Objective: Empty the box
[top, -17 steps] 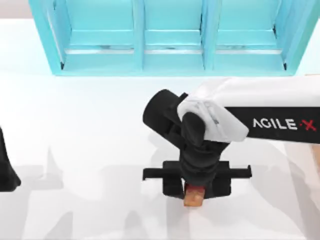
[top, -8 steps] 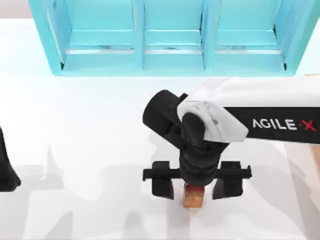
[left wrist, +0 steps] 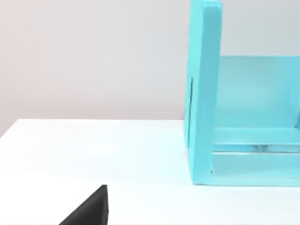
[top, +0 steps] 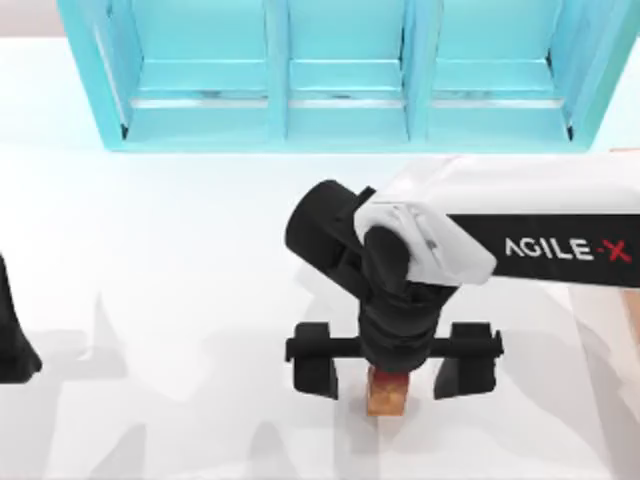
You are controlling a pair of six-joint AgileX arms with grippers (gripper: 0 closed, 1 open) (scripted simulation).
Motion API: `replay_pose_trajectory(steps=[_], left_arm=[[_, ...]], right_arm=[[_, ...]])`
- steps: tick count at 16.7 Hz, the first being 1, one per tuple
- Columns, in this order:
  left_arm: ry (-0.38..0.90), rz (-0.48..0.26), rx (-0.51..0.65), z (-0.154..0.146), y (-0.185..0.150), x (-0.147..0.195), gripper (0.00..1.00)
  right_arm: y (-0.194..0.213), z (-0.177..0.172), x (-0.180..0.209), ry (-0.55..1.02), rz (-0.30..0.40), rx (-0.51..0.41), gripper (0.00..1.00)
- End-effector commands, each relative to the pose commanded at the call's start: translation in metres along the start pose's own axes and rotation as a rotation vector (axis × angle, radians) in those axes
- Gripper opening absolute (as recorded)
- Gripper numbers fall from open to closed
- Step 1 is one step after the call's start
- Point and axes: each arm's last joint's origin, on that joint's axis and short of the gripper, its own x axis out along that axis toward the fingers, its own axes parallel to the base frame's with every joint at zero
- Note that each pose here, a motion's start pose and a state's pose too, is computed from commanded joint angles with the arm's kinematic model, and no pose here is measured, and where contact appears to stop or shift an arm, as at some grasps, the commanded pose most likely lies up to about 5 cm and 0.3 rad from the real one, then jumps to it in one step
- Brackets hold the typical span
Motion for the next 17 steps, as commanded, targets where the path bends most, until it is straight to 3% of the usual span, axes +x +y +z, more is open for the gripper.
replay_pose_trajectory(steps=[11,17], left_arm=[[0.000,0.000,0.000,0.000,0.000,0.000,1.00],[0.000,0.000,0.000,0.000,0.000,0.000,1.00]], right_arm=[[0.001,0.001,-0.075,0.000,0.000,0.000,1.00],[0.000,0.001,-0.078,0.003,-0.003,-0.001,1.00]])
